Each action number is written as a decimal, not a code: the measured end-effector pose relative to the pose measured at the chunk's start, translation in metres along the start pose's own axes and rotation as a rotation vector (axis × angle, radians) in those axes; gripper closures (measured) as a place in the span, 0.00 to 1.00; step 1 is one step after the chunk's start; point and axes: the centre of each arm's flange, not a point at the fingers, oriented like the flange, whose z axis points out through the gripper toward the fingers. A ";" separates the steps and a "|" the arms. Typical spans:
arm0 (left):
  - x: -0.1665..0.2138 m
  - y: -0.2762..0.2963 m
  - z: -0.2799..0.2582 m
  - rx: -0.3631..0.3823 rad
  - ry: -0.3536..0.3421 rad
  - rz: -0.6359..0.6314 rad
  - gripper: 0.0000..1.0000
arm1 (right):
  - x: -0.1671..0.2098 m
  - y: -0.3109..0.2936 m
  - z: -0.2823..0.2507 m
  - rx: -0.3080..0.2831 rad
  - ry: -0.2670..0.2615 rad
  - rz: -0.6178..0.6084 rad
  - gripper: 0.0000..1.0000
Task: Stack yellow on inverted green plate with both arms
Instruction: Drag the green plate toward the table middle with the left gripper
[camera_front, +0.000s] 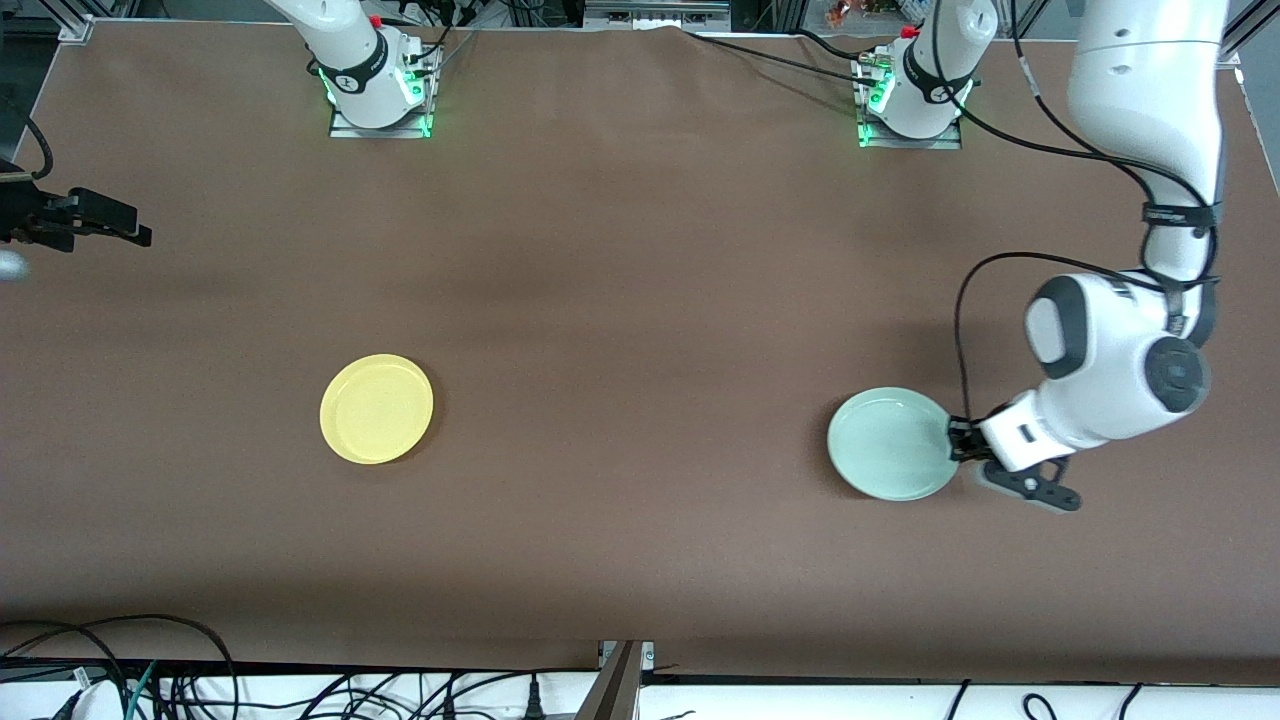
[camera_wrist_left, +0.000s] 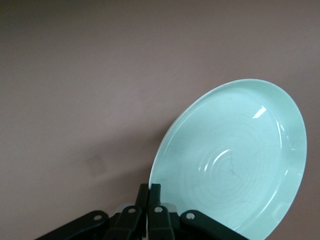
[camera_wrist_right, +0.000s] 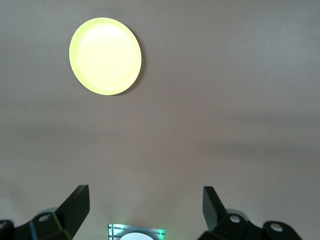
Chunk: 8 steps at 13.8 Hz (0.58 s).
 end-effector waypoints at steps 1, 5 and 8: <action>0.009 0.033 -0.002 0.044 0.003 0.000 0.98 | 0.000 0.000 0.000 0.000 0.000 0.000 0.00; 0.033 0.153 0.000 0.260 0.061 0.041 0.98 | 0.000 0.000 0.000 0.000 0.000 0.000 0.00; 0.043 0.208 0.002 0.453 0.144 0.176 0.98 | 0.000 0.000 0.000 0.000 -0.001 0.000 0.00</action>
